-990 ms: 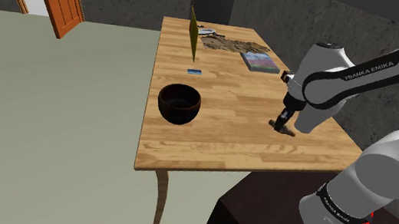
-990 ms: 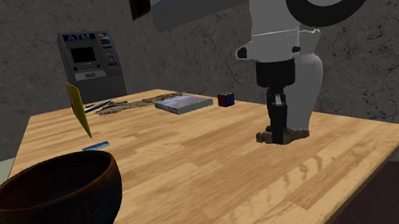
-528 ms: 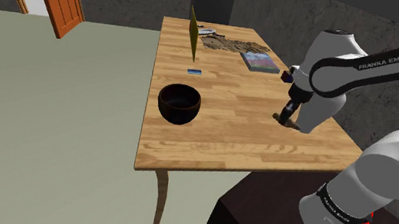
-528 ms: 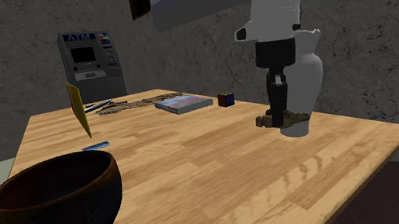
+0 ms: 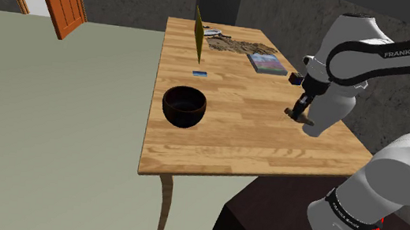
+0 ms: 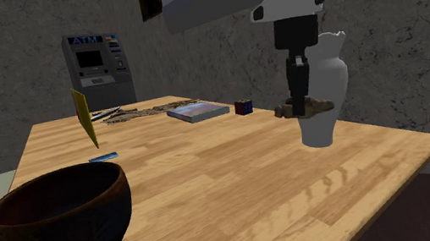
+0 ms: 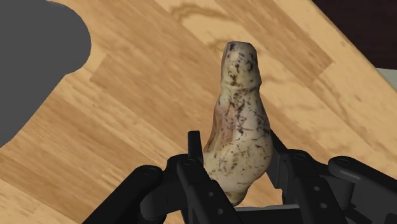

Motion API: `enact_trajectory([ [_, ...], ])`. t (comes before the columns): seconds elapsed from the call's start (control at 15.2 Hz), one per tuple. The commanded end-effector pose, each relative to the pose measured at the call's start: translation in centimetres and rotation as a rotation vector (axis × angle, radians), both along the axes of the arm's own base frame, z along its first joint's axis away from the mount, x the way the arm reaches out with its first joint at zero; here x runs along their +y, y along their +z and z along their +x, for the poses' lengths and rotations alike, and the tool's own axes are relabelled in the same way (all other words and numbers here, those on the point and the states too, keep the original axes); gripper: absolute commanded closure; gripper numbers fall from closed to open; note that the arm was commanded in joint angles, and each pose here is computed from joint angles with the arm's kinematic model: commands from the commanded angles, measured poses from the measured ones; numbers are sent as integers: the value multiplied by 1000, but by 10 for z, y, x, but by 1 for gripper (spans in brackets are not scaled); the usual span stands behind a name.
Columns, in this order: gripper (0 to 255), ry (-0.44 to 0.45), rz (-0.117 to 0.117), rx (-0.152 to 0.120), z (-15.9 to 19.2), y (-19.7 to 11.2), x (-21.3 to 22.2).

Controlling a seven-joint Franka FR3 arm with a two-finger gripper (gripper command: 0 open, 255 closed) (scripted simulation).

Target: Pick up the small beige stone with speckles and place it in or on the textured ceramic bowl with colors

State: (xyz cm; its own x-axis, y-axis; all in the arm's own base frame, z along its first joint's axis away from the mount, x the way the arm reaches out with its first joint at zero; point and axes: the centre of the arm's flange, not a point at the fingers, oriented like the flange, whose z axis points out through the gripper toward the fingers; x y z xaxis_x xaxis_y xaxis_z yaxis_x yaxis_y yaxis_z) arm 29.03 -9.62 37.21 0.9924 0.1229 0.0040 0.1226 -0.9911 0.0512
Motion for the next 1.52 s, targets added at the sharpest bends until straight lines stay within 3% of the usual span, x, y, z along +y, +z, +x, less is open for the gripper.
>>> enact_trajectory([
  [0.0,255,0,0,1,0,10,0],
  [0.59,255,0,0,1,0,57,0],
  [1.45,255,0,0,1,129,58,112],
])
